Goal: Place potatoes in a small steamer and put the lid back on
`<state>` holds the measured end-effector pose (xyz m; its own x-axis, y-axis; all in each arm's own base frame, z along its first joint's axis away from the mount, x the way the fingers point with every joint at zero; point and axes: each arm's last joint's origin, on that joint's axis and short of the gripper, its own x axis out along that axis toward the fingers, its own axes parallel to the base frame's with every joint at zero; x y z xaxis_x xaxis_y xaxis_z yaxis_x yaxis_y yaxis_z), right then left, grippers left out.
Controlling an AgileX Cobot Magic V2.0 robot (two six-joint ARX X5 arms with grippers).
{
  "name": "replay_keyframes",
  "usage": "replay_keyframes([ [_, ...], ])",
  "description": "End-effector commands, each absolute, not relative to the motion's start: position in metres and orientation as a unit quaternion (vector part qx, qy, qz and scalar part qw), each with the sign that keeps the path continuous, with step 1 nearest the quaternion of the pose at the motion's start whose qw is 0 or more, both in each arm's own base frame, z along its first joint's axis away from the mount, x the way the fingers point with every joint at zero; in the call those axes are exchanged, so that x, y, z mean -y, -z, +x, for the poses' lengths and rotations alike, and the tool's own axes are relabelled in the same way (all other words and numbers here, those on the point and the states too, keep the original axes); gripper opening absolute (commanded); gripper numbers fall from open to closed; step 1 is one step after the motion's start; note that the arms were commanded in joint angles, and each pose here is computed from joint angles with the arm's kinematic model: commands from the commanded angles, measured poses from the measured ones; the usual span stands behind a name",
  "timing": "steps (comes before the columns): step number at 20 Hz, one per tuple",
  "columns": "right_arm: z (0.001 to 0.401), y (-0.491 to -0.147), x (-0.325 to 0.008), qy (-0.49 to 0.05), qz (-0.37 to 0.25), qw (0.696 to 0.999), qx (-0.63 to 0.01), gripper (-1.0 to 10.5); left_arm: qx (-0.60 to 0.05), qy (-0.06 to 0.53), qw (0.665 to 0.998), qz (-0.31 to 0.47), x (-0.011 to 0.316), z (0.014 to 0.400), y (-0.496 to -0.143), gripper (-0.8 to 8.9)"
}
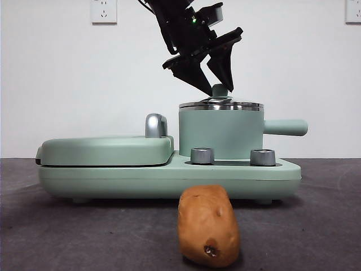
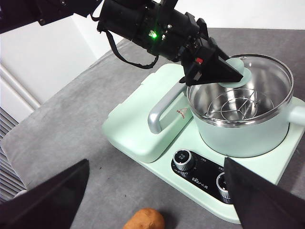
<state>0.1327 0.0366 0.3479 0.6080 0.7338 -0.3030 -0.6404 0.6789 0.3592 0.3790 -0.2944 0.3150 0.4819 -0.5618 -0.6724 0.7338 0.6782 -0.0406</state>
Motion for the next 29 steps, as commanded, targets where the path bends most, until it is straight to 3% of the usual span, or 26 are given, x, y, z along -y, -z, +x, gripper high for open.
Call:
replay_keyframes([
  [1, 0.133, -0.353, -0.037, -0.389, 0.111, 0.890, -0.211, 4.5, -0.331, 0.386, 0.850, 0.138, 0.302, 0.381, -0.312, 2.24],
  [7, 0.133, -0.353, -0.037, -0.389, 0.111, 0.890, -0.211, 4.5, -0.330, 0.380, 0.852, 0.143, 0.302, 0.382, -0.311, 0.17],
  [22, 0.133, -0.353, -0.037, -0.388, 0.111, 0.890, -0.211, 4.5, -0.274, 0.371, 0.878, 0.124, 0.289, 0.378, -0.371, 0.17],
  [29, 0.133, -0.352, -0.037, -0.388, 0.112, 0.889, -0.214, 4.5, -0.290, 0.325, 0.891, 0.127, 0.258, 0.383, -0.384, 0.17],
])
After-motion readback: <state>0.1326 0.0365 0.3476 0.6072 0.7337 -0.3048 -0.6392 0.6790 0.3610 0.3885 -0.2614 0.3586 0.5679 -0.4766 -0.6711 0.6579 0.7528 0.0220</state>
